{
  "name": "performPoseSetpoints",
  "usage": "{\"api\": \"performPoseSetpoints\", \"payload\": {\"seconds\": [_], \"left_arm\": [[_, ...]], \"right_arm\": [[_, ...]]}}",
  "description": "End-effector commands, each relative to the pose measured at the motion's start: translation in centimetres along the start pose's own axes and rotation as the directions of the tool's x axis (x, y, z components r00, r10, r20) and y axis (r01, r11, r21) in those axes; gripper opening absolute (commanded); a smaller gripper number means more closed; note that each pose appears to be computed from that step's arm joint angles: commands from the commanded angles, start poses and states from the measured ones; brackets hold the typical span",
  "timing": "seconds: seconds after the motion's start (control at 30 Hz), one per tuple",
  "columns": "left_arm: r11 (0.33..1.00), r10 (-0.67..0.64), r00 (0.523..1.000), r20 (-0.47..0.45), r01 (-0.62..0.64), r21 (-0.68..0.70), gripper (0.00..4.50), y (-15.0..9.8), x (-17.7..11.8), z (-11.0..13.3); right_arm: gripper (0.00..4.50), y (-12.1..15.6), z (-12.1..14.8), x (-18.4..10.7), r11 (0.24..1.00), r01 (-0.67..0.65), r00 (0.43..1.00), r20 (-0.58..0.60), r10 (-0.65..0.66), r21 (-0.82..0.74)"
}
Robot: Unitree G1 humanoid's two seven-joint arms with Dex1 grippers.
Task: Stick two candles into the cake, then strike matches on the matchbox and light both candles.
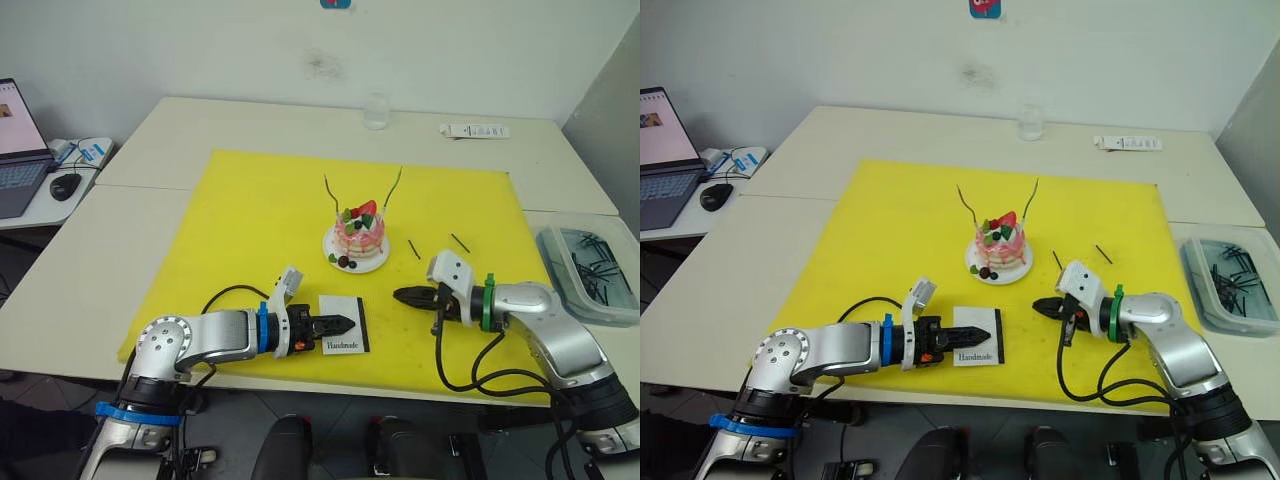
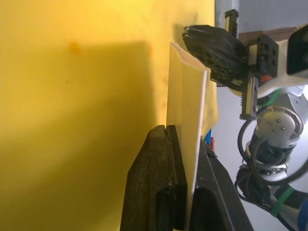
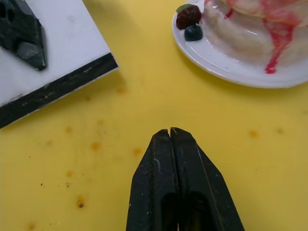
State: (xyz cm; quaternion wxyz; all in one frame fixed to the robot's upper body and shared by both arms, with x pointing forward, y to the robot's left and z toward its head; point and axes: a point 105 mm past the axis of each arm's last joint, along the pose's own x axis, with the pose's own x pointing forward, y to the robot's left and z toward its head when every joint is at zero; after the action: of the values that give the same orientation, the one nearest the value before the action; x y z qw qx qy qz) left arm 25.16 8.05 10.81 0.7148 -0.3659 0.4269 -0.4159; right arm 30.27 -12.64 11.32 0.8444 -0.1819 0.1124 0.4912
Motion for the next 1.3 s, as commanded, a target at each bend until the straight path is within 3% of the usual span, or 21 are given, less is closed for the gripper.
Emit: {"api": "performPoseSetpoints", "payload": {"seconds": [0.03, 0.17, 0.27, 0.4, 0.53, 0.83, 1.3], "left_arm": [[0.979, -0.158, 0.987, 0.029, 0.153, 0.135, 0.05, -3.4, -2.4, 0.9], [0.937, -0.268, 0.961, 0.071, 0.243, 0.253, 0.05, -6.0, -4.5, 1.7], [0.89, -0.287, 0.948, 0.137, 0.211, 0.405, 0.0, -7.2, -5.0, 2.1], [0.87, -0.272, 0.93, 0.248, 0.128, 0.476, 0.0, -6.5, -4.7, 2.7], [0.877, -0.29, 0.904, 0.315, 0.119, 0.465, 0.0, -6.4, -4.4, 2.7], [0.882, -0.301, 0.885, 0.355, 0.117, 0.457, 0.0, -6.7, -4.0, 2.5], [0.883, -0.302, 0.884, 0.358, 0.118, 0.453, 0.0, -7.0, -3.8, 2.3]], "right_arm": [[0.0, -1.2, 2.2, -1.0, 0.994, 0.108, 0.987, 0.116, -0.107, 0.005], [0.0, -2.7, 3.0, -1.4, 0.964, 0.25, 0.946, 0.188, -0.262, 0.088], [0.6, -4.1, 3.0, -1.4, 0.92, 0.366, 0.896, 0.211, -0.39, 0.143], [1.93, -4.6, 2.4, -0.2, 0.891, 0.434, 0.871, 0.192, -0.453, 0.135], [1.93, -5.6, 1.5, 0.8, 0.848, 0.508, 0.833, 0.165, -0.528, 0.15], [1.93, -7.4, 0.2, 2.3, 0.778, 0.587, 0.779, 0.107, -0.618, 0.223], [1.93, -6.3, -1.4, 3.7, 0.759, 0.601, 0.781, 0.021, -0.625, 0.251]]}}
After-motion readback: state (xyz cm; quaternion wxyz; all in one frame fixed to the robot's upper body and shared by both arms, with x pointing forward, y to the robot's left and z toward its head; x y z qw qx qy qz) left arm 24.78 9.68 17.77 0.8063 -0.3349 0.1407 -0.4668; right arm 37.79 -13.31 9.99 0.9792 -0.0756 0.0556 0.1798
